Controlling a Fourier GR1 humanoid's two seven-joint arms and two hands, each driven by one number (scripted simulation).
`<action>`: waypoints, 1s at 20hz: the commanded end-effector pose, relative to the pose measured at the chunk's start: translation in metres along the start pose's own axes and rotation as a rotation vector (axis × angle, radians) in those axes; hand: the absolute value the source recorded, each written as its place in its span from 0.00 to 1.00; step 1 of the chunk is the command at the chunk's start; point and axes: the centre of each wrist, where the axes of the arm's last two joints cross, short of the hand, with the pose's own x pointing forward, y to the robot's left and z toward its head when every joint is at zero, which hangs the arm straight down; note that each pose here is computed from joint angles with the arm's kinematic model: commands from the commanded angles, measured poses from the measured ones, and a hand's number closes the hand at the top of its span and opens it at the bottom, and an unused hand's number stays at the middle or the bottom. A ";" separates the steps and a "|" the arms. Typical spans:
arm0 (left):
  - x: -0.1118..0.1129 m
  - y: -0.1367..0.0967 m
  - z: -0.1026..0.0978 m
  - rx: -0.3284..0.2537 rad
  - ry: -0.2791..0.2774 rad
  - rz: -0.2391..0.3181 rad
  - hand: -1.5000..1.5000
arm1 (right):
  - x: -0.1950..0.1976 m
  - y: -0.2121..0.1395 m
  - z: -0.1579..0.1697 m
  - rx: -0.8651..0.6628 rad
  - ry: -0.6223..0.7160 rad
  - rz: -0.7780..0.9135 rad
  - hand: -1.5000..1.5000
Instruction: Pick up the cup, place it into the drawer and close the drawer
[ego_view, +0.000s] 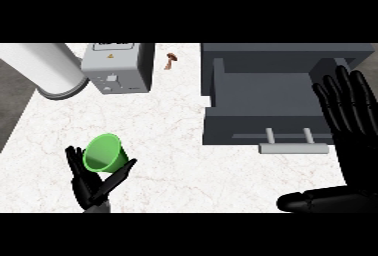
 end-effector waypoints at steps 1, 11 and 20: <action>-0.006 -0.003 0.010 -0.042 -0.005 0.076 0.00 | 0.015 -0.002 -0.005 -0.013 0.009 0.020 0.00; -0.011 0.009 -0.011 -0.134 -0.049 0.200 1.00 | -0.003 0.005 0.012 -0.002 0.006 -0.006 0.00; -0.005 0.000 -0.037 -0.244 -0.137 0.157 1.00 | 0.010 0.005 0.004 0.006 -0.007 0.008 0.00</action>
